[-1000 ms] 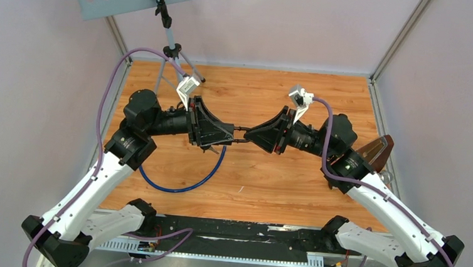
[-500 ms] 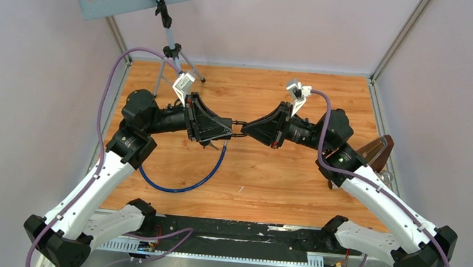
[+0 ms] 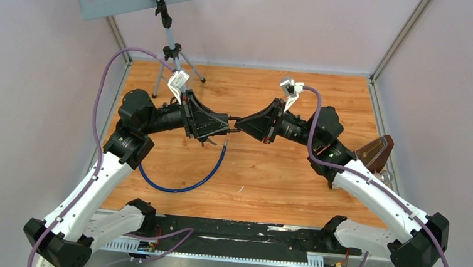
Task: Lock with the key
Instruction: Lock the lock.
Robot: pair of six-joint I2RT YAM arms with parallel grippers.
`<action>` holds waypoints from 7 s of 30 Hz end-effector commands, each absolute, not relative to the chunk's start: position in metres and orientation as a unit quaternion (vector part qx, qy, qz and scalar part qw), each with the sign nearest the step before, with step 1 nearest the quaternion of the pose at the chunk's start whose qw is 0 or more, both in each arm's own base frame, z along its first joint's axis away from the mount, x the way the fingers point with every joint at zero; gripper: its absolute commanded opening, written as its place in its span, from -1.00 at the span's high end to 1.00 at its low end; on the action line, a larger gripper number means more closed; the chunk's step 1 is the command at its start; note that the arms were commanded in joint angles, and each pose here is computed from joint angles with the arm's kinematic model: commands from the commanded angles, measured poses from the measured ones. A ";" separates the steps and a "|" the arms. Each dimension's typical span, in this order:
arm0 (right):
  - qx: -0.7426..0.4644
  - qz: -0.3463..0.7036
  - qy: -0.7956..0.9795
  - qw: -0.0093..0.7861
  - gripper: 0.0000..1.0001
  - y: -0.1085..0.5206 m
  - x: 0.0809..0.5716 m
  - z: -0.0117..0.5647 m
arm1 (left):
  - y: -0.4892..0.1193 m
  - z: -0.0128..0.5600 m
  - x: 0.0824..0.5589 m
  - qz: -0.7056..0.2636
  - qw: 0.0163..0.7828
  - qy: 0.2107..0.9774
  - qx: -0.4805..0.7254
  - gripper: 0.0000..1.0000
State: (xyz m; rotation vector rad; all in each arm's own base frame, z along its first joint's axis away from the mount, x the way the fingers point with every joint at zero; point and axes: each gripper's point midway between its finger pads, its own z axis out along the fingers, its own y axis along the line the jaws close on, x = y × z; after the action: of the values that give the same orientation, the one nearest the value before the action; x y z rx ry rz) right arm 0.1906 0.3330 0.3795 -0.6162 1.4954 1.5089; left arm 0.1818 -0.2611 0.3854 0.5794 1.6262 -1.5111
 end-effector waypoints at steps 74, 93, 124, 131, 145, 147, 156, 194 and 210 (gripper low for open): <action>0.023 0.584 0.638 0.501 -0.20 0.261 0.211 0.364 | -0.274 0.404 0.190 -0.612 0.450 0.641 0.109 1.00; -0.012 0.721 0.555 0.415 -0.13 0.307 0.191 0.416 | -0.259 0.437 0.179 -0.696 0.425 0.579 0.011 1.00; -0.062 0.684 0.542 0.484 1.00 0.288 0.180 0.465 | -0.246 0.409 0.173 -0.542 0.499 0.652 0.177 -0.87; -0.158 0.644 0.541 0.517 1.00 0.281 0.158 0.478 | -0.256 0.406 0.154 -0.528 0.468 0.643 0.296 -0.90; -0.335 0.588 0.574 0.461 1.00 0.298 0.133 0.449 | -0.278 0.394 0.134 -0.586 0.371 0.610 0.383 -0.75; -0.342 0.583 0.581 0.453 1.00 0.301 0.135 0.443 | -0.278 0.389 0.131 -0.589 0.362 0.610 0.387 -0.75; -0.354 0.590 0.588 0.427 1.00 0.310 0.138 0.437 | -0.280 0.364 0.119 -0.612 0.307 0.606 0.405 -0.07; -0.246 0.583 0.613 0.473 -0.58 0.304 0.168 0.420 | -0.282 0.384 0.156 -0.605 0.378 0.646 0.271 1.00; -0.213 0.660 0.530 0.488 -0.17 0.334 0.157 0.403 | -0.253 0.468 0.180 -0.660 0.533 0.518 0.110 1.00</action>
State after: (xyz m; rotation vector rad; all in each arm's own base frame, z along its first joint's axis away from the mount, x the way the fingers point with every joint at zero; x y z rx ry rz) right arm 0.1718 0.3136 0.3723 -0.4233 1.4461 1.5325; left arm 0.1892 -0.2672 0.3977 0.3127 1.5414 -1.5037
